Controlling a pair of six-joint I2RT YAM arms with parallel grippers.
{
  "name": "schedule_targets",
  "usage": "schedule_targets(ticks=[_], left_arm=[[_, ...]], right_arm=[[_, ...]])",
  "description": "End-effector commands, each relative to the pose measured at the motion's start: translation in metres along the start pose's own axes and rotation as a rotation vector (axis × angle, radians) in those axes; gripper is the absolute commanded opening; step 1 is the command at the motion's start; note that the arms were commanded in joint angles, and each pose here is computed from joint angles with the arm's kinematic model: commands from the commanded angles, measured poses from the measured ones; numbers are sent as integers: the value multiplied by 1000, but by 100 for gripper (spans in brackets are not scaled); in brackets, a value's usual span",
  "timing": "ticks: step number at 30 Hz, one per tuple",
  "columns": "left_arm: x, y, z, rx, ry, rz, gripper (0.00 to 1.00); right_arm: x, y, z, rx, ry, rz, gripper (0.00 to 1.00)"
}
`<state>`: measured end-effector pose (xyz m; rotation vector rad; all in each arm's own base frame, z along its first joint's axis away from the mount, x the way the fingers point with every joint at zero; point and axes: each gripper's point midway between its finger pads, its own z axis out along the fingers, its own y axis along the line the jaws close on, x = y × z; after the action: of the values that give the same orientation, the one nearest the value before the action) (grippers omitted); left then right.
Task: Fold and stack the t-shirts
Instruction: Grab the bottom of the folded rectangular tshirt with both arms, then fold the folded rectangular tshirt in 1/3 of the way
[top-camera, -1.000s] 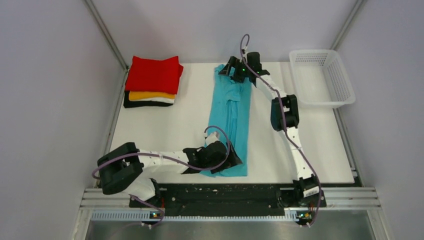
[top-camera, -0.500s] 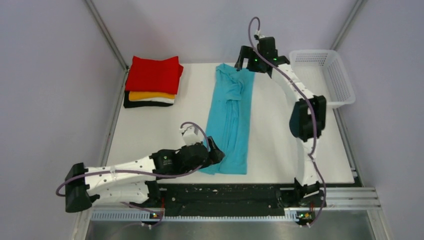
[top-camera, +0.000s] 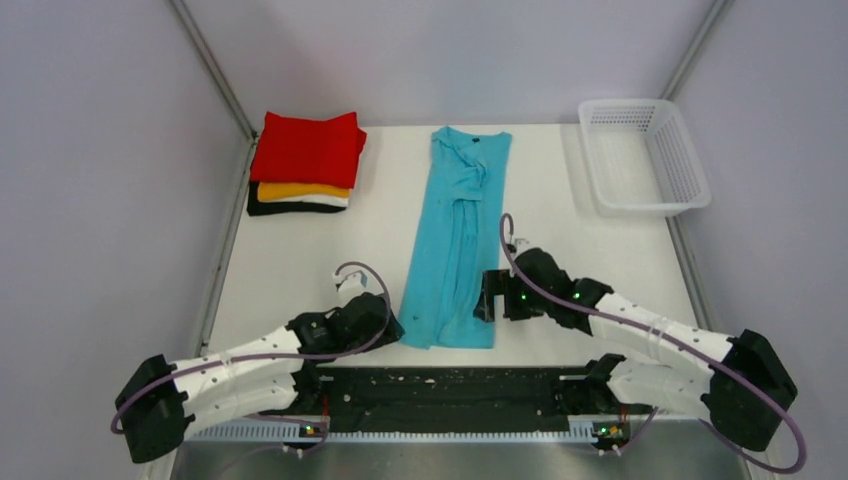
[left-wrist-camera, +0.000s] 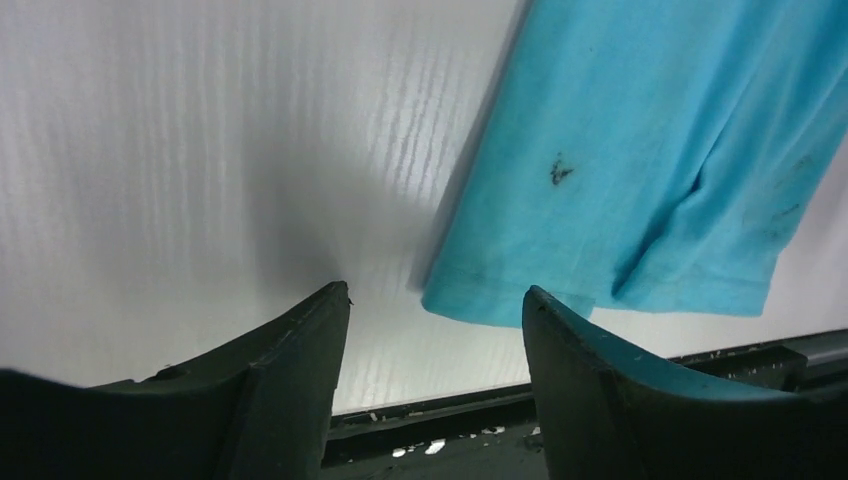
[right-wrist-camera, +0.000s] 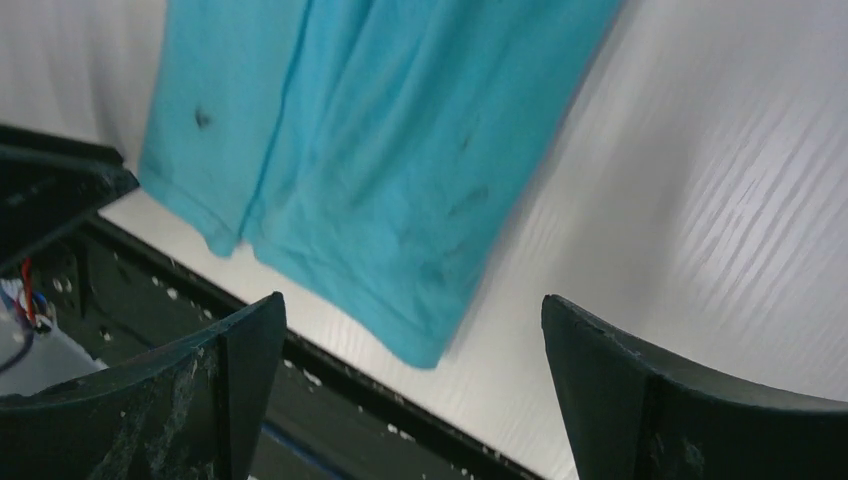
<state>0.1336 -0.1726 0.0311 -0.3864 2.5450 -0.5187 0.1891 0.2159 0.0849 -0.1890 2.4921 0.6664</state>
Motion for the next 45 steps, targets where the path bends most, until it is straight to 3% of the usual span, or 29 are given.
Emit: schedule_targets(ticks=[1, 4, 7, 15, 18, 21, 22, 27, 33, 37, 42, 45], left_arm=[[9, -13, 5, 75, 41, 4, 67], [12, -10, 11, 66, 43, -3, 61], [14, -8, 18, 47, 46, -8, 52], [15, 0, 29, -26, 47, -9, 18], [19, 1, 26, -42, 75, -11, 0], [25, -1, 23, -25, 102, -27, 0], [29, -2, 22, -5, 122, -36, 0], [52, -11, 8, 80, 181, -69, 0], [57, -13, -9, 112, 155, -68, 0], [38, -49, -24, 233, 100, -26, 0], [-11, -93, -38, 313, -87, 21, 0], [-42, -110, -40, 277, -150, 46, 0]], right_arm=[[46, 20, -8, -87, 53, 86, 97], [76, 16, -4, -82, 99, 115, 92], [89, 16, 3, -83, 114, 170, 82], [98, -6, 20, 28, 89, 224, 57], [100, -7, 23, 30, 91, 226, 34], [107, -13, 25, 49, 103, 227, 5], [110, -11, 25, 34, 111, 228, 0], [138, 6, 8, -46, 173, 218, 0], [149, 14, -12, -93, 196, 225, 0], [124, 20, -17, -98, 101, 188, 0], [77, 31, -25, -77, -41, 130, 0], [45, 27, -24, -56, -98, 139, 0]])
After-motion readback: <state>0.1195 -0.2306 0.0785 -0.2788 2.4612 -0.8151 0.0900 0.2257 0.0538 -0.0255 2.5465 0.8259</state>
